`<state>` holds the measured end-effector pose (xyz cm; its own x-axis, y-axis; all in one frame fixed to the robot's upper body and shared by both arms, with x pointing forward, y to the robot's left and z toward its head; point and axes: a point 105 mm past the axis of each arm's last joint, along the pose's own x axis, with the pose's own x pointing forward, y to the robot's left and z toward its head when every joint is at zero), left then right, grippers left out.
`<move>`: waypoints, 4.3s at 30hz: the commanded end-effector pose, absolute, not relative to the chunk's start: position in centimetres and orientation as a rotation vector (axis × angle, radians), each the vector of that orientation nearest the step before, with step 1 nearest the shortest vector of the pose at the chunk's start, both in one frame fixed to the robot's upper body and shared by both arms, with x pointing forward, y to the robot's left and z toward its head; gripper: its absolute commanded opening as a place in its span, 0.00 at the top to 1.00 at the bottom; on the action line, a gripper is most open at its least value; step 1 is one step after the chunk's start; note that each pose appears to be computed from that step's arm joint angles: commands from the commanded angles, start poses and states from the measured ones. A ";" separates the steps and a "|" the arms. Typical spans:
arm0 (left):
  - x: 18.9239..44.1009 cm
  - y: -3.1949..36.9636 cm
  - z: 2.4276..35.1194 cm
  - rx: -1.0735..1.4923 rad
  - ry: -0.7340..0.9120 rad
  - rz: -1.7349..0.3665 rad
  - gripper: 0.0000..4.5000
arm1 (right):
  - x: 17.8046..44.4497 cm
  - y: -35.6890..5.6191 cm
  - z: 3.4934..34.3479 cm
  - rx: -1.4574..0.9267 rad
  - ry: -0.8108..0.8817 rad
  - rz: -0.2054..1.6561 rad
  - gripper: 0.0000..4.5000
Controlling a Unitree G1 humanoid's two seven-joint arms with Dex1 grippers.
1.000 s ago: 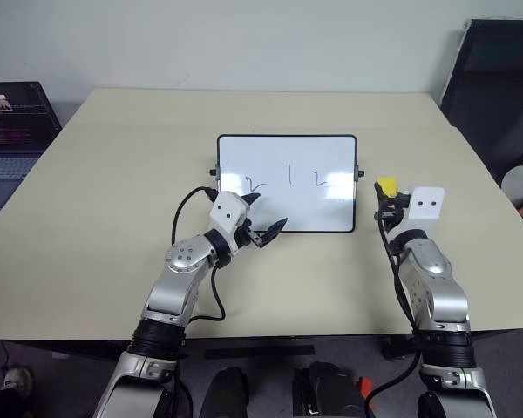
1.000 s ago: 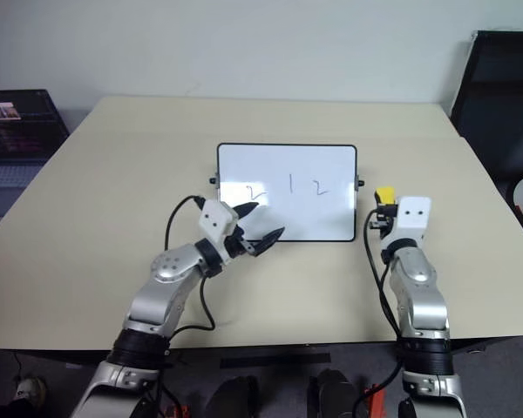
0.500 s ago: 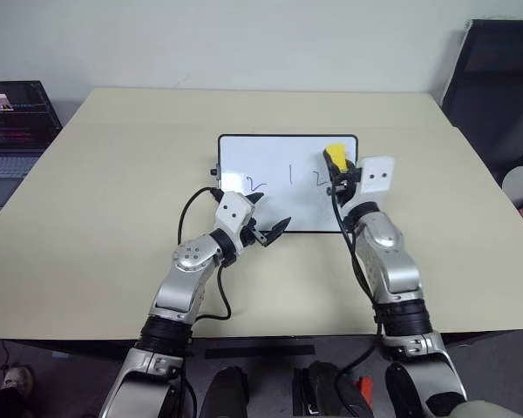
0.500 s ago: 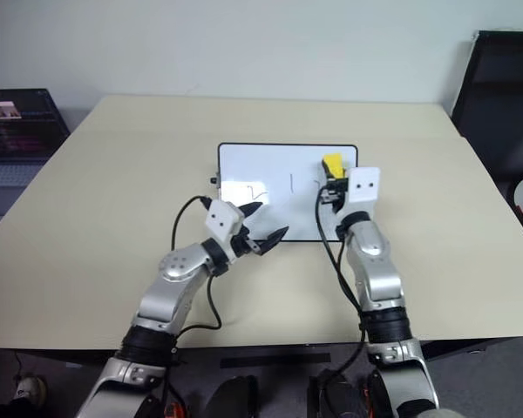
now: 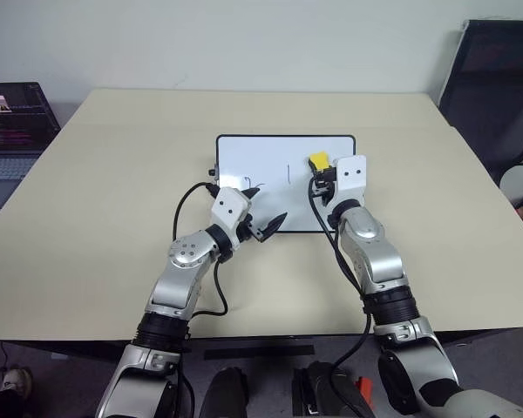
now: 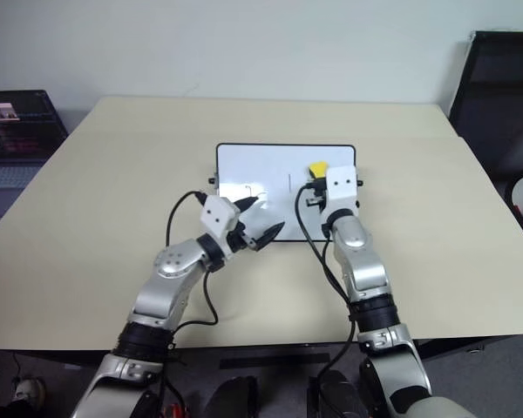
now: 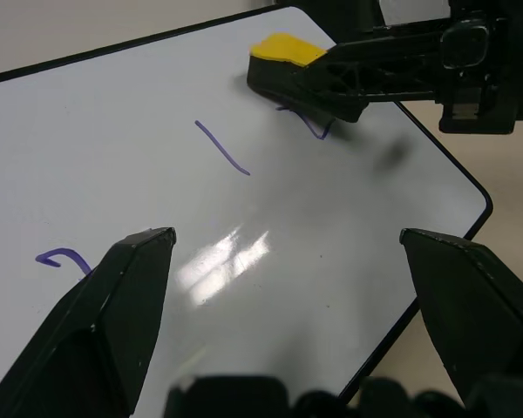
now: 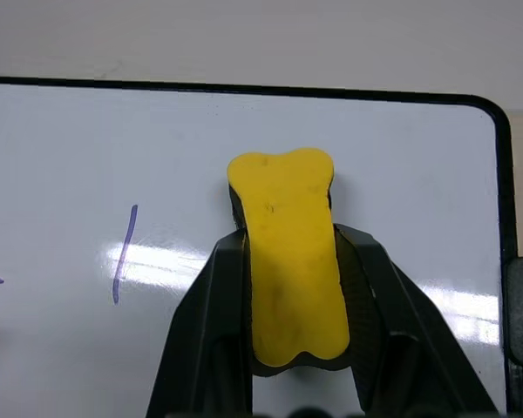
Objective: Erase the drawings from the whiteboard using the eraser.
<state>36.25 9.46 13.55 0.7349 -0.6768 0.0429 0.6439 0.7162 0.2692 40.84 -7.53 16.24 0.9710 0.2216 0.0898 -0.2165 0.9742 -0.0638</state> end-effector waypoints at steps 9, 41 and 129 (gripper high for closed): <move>36.5 10.7 15.0 0.276 -0.204 -0.699 0.00 | 37.0 -11.5 10.7 -0.129 0.094 0.184 0.78; 36.2 11.2 15.0 0.286 -0.208 -0.673 0.00 | 40.0 -8.0 13.4 -0.219 0.003 0.281 0.78; 34.7 13.3 15.4 0.312 -0.199 -0.617 0.00 | 40.3 -3.6 14.9 -0.327 -0.155 0.486 0.78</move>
